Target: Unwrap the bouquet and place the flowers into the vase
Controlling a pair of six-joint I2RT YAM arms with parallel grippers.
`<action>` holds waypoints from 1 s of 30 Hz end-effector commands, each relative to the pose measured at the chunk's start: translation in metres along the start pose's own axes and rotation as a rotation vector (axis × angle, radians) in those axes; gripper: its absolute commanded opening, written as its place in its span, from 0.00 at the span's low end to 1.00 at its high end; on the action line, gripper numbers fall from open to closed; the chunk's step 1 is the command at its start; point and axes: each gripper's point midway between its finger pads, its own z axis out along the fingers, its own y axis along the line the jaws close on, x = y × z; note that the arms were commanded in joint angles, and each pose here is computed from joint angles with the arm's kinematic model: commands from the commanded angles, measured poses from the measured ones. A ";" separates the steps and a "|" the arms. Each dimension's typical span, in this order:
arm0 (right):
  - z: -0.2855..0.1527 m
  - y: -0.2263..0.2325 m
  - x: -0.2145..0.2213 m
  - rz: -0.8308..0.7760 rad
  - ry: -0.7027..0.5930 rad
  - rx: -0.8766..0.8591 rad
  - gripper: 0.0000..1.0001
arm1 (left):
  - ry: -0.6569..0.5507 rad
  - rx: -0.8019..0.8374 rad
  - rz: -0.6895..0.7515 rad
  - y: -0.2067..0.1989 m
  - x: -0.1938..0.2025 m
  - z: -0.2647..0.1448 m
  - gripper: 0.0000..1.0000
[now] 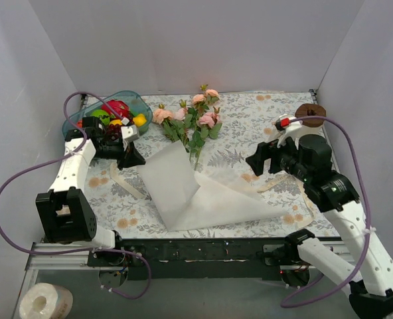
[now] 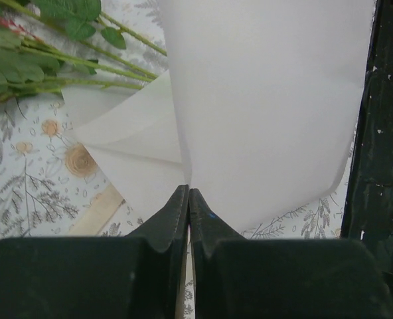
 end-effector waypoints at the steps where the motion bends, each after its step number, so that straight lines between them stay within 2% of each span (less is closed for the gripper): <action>1: 0.031 0.048 -0.002 -0.022 -0.044 -0.290 0.94 | -0.024 0.022 -0.032 0.004 0.019 -0.005 0.00; 2: 0.037 0.062 0.002 -0.027 -0.032 -0.368 0.94 | -0.030 0.052 -0.078 -0.003 0.021 -0.007 0.00; 3: 0.042 0.069 0.007 -0.028 -0.025 -0.401 0.95 | -0.068 0.063 -0.039 0.002 0.014 -0.010 0.00; 4: 0.045 0.085 0.002 -0.048 -0.047 -0.457 0.96 | -0.086 0.074 -0.116 0.005 0.019 -0.010 0.00; 5: 0.055 0.094 0.008 -0.054 -0.016 -0.484 0.96 | -0.100 0.073 -0.136 0.007 0.018 -0.010 0.00; 7: 0.059 0.126 0.004 -0.113 -0.010 -0.559 0.96 | -0.122 0.067 -0.096 0.006 0.018 -0.011 0.00; 11: 0.093 0.157 0.015 -0.164 0.051 -0.588 0.96 | -0.152 0.037 -0.043 0.007 0.014 -0.012 0.00; 24: 0.158 0.179 0.044 -0.171 0.118 -0.667 0.89 | -0.142 0.007 -0.048 0.006 0.022 -0.024 0.00; 27: 0.166 0.185 0.050 -0.152 0.135 -0.695 0.84 | -0.146 0.008 -0.051 0.007 0.021 -0.024 0.00; 30: 0.170 0.190 0.052 -0.133 0.142 -0.713 0.74 | -0.143 0.006 -0.052 0.007 0.022 -0.025 0.00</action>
